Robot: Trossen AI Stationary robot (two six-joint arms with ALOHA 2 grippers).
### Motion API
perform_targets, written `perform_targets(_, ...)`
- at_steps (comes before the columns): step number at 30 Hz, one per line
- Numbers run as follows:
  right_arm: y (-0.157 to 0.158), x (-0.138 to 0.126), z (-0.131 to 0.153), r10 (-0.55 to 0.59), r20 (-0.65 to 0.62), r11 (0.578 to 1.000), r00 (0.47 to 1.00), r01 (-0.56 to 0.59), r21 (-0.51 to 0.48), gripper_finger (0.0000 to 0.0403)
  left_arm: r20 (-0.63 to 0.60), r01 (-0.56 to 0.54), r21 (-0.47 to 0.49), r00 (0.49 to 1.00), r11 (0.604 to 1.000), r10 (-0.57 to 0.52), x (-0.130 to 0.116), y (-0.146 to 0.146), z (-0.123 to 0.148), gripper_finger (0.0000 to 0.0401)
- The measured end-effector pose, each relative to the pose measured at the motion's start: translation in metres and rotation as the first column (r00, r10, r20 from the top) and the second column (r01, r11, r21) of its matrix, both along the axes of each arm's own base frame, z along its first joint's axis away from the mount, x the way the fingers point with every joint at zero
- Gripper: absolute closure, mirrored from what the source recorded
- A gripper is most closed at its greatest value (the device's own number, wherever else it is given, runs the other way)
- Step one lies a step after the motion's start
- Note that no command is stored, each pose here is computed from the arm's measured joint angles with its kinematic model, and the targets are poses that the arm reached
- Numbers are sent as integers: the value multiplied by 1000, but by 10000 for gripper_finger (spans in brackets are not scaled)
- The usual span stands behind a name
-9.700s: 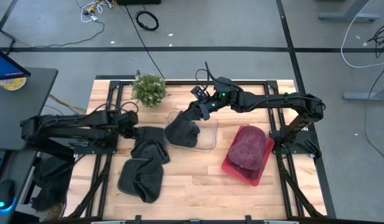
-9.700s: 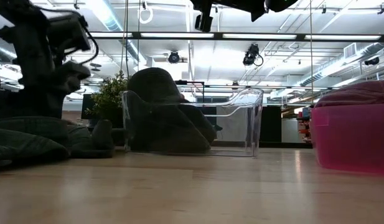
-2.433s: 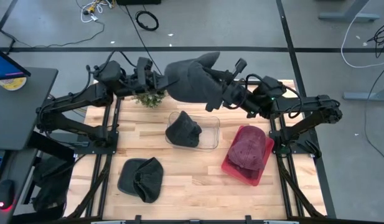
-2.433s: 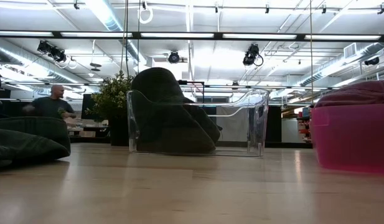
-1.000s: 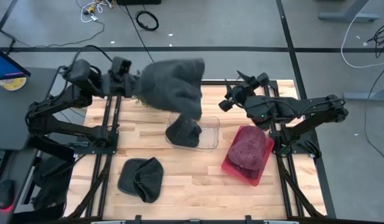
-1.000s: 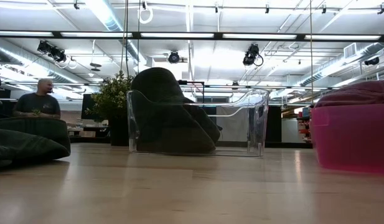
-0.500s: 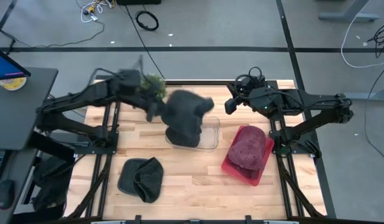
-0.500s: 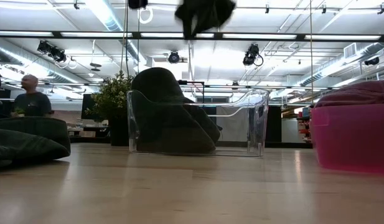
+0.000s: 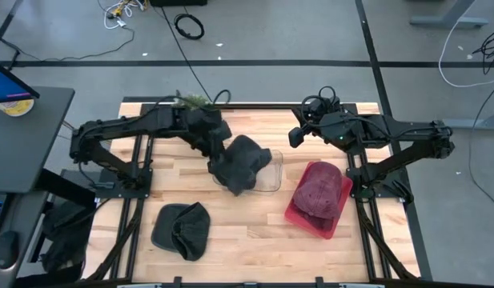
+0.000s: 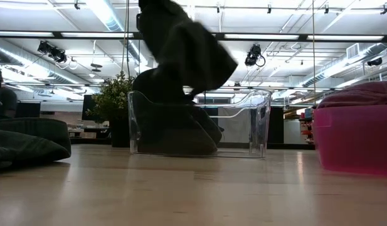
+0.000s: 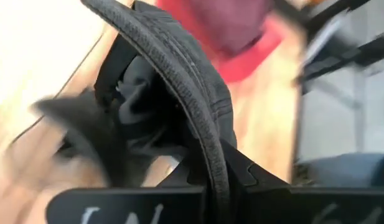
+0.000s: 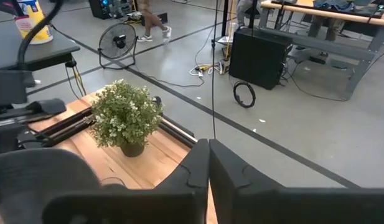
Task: Pick & Place hat
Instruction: Put the top black cap into the transparent bin
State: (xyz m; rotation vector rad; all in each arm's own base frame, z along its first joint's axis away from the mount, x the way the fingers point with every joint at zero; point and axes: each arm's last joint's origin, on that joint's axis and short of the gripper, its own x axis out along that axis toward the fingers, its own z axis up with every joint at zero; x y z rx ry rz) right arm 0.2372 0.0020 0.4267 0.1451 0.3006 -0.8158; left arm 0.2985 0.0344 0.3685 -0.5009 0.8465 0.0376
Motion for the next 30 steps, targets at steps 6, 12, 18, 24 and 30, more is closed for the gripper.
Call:
perform_targets(6,0,0,0,8,-1,1000,1000,-8,4,399,-156,-10,123,987,992,30,22,2,4,390)
perform_targets(12,0,0,0,9,-4,1000,1000,-9,3,396,-200,106,156,977,982,-74,52,-9,-8,390)
perform_targets(18,0,2,-6,9,-20,1000,1000,-9,1,395,-384,243,157,908,957,-167,64,-23,-41,390)
perform_targets(24,1,5,-14,14,-30,1000,999,-13,6,399,-386,169,159,918,973,-96,78,-23,-55,390)
perform_targets(30,1,6,-13,30,-14,999,999,-30,15,395,-358,0,139,932,990,50,85,-17,-58,390)
